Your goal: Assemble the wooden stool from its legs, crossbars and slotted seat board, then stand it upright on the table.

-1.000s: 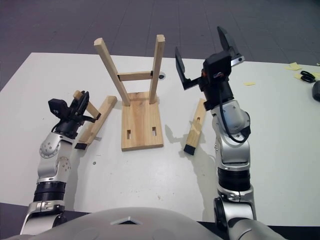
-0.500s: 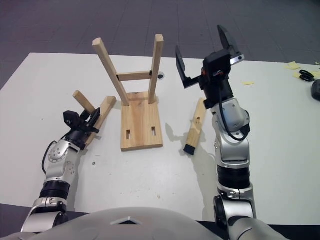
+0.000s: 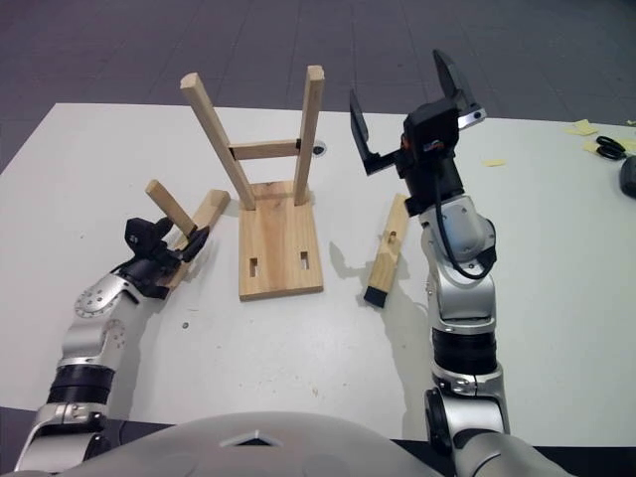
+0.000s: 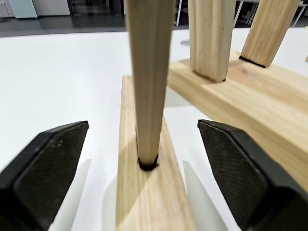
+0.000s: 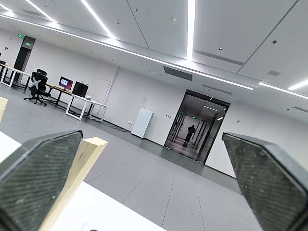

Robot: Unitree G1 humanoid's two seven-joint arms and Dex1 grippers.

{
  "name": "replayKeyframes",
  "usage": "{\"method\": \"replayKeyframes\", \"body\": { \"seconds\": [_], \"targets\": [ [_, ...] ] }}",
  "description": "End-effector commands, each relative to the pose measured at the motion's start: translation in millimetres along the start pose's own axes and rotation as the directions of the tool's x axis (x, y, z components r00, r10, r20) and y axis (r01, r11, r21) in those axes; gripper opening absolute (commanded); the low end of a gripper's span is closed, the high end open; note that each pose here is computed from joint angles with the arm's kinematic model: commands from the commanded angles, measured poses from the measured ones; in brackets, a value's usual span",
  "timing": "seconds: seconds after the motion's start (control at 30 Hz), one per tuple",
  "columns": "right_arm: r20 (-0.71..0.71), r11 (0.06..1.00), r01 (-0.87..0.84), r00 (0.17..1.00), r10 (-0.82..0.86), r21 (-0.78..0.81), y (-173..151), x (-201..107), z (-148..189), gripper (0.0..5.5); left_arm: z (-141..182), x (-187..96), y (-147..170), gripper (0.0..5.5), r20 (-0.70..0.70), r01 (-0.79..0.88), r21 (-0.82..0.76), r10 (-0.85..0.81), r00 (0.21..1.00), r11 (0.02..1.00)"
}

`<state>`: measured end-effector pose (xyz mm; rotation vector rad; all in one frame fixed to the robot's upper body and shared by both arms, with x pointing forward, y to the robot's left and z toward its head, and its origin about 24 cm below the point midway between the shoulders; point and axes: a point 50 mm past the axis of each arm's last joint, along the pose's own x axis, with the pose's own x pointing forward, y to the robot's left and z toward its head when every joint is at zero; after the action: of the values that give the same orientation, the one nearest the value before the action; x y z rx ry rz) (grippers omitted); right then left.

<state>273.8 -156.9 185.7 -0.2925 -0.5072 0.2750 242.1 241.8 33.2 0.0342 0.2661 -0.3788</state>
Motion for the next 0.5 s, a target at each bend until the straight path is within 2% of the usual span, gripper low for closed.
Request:
{"method": "replayKeyframes", "body": {
  "seconds": [0.03, 0.13, 0.3, 0.5],
  "targets": [
    [-0.008, 1.000, 0.015, 1.000, -0.015, -0.014, -2.3, -3.0, 0.2, 5.40, 11.7, -16.3, -9.7, 5.00, -0.236, 0.064, 0.041, -0.053, 0.970, 0.997],
    [-0.010, 1.000, 0.019, 1.000, -0.020, -0.012, -2.4, -4.1, 0.0, 5.40, 18.9, -19.0, -19.8, 5.38, -0.334, 0.120, 0.068, -0.091, 0.938, 0.990],
    [-0.012, 1.000, 0.022, 1.000, -0.022, -0.011, -1.9, -4.8, -0.3, 5.40, 14.5, -25.8, -20.4, 5.38, -0.463, 0.126, 0.083, -0.074, 0.883, 0.989],
    [-0.013, 0.999, 0.029, 0.999, -0.029, -0.014, -2.2, -5.6, -0.2, 5.40, -0.6, -33.9, -10.0, 4.44, -0.540, 0.096, 0.093, -0.031, 0.841, 0.991]
  ]
}}
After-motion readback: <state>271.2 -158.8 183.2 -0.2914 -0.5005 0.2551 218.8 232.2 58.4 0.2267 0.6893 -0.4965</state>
